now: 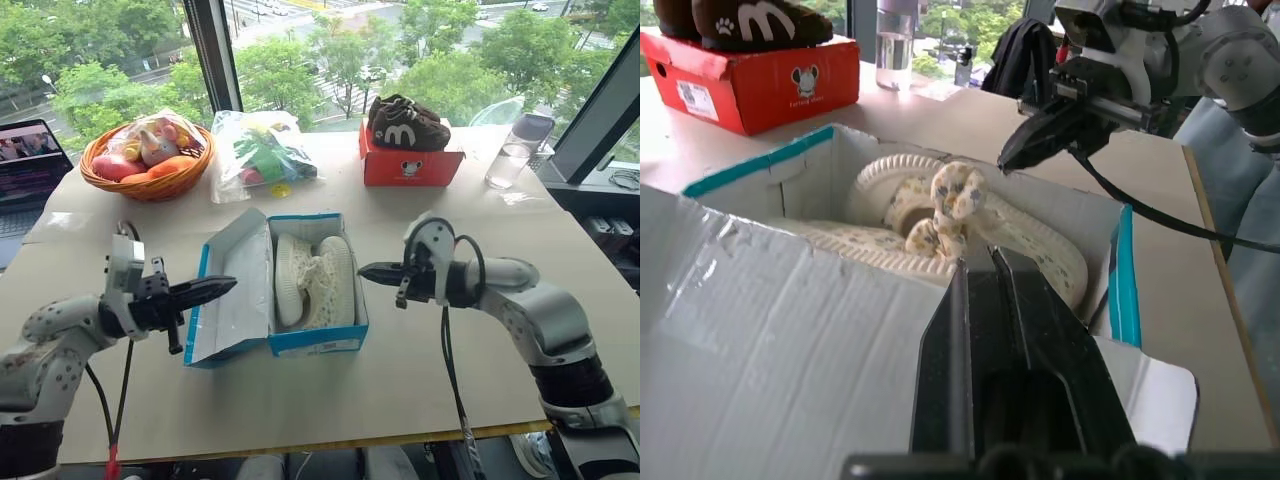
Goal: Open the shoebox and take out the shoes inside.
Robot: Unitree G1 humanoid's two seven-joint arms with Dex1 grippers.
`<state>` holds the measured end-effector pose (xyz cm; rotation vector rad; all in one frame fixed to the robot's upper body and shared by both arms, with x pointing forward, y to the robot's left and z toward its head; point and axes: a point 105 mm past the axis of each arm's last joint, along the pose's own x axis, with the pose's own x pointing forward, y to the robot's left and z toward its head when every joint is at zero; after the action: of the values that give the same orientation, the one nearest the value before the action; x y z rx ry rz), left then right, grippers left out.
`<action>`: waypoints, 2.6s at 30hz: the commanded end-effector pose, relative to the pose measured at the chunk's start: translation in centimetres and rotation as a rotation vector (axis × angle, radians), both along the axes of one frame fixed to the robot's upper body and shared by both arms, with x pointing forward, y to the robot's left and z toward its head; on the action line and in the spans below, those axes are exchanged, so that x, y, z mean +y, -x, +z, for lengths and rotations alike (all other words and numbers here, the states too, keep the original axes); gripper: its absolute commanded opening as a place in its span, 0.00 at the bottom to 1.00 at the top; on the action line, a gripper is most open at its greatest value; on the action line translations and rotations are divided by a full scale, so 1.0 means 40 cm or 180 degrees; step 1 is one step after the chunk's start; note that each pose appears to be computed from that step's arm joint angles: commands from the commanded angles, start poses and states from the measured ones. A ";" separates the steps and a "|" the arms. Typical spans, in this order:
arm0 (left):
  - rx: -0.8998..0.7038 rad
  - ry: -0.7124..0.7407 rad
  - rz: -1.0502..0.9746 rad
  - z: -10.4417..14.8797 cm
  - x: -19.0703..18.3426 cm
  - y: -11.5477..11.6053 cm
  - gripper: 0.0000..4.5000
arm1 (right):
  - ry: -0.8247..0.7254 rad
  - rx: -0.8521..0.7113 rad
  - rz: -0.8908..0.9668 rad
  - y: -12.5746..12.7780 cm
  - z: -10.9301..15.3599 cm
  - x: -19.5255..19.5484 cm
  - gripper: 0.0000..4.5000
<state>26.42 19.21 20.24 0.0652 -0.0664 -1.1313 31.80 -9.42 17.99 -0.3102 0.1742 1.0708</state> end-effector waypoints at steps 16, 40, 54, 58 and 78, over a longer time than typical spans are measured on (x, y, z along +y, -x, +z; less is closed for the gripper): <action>-0.0133 -0.0032 -0.0134 -0.011 -0.037 0.026 0.00 | 0.0251 -0.0385 0.0428 -0.001 0.068 0.111 0.06; -0.0078 -0.0124 -0.0115 -0.028 -0.043 0.021 0.00 | 0.1014 -0.0176 0.0503 -0.045 -0.052 0.182 0.83; -0.0108 -0.0136 -0.0122 -0.023 -0.043 0.026 0.00 | 0.1047 -0.0022 0.0416 -0.051 -0.092 0.170 0.13; -0.0099 -0.0133 -0.0112 -0.024 -0.043 0.025 0.00 | 0.1065 -0.0023 0.0416 -0.051 -0.095 0.171 0.00; -0.0093 -0.0164 -0.0071 -0.029 -0.042 0.020 0.00 | 0.0453 0.0078 0.0381 -0.047 -0.020 0.169 0.00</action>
<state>25.82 17.68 18.22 0.0888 -0.0301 -1.1485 33.77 -2.47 16.61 -0.4599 0.2784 1.1906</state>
